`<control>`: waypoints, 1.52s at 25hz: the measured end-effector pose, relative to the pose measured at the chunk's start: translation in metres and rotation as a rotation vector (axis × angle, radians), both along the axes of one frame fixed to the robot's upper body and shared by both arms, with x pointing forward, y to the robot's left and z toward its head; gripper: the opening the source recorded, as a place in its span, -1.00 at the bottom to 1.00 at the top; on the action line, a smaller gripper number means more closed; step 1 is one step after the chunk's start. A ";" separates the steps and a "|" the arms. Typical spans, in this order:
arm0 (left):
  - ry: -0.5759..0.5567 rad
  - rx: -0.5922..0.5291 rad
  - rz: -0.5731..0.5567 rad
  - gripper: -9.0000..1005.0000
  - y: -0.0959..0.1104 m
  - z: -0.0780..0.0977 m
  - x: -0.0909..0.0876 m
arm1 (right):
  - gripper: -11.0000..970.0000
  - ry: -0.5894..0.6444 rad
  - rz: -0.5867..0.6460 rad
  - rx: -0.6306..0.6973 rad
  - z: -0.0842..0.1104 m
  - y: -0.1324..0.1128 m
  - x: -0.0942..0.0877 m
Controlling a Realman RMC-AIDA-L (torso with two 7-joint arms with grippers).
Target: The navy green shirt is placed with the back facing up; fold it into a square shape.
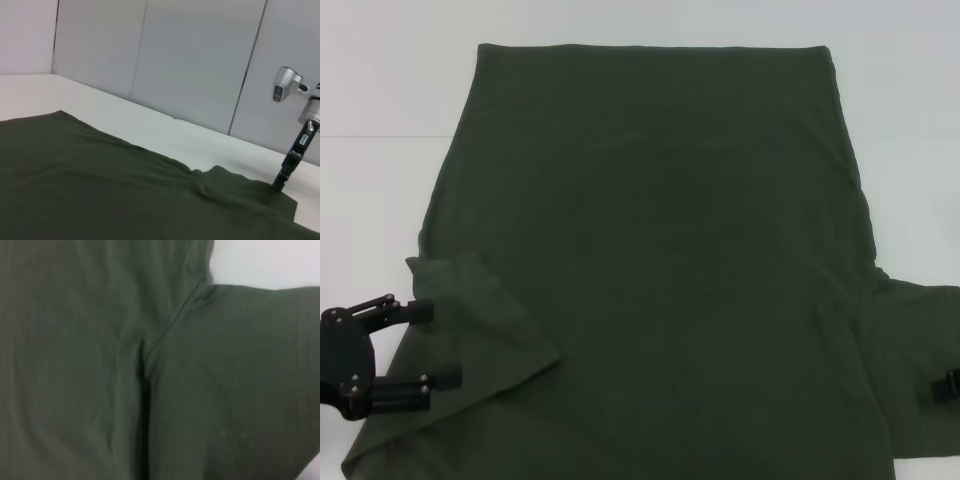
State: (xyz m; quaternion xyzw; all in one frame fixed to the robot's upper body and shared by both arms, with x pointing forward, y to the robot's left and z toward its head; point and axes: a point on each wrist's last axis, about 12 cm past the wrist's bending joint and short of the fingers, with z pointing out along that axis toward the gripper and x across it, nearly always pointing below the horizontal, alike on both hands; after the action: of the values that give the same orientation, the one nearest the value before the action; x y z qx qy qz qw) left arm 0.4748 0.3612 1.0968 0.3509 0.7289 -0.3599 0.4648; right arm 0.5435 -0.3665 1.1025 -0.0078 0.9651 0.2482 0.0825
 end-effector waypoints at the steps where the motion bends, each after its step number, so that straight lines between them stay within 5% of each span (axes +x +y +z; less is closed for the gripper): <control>1: -0.002 -0.001 0.001 0.89 0.000 0.000 0.000 | 0.56 0.000 0.000 0.000 0.000 0.000 0.000; 10: -0.004 -0.004 0.000 0.89 -0.001 0.000 0.001 | 0.53 -0.007 -0.009 -0.005 0.001 0.000 0.001; 26: -0.008 -0.007 -0.003 0.89 0.000 0.002 0.001 | -0.36 -0.011 0.013 -0.023 0.003 0.004 0.007; 32: -0.007 -0.008 -0.004 0.89 0.000 0.002 0.001 | -0.84 -0.014 0.025 -0.028 0.005 0.005 0.008; 38: -0.005 -0.010 -0.003 0.89 0.000 0.002 0.001 | -0.90 -0.030 0.022 -0.029 0.010 0.001 0.009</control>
State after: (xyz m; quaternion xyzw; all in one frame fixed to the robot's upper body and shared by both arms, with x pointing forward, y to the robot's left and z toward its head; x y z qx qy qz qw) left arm 0.4755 0.3614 1.0990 0.3507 0.7253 -0.3634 0.4679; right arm 0.5528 -0.3658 1.1121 -0.0234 0.9671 0.2351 0.0941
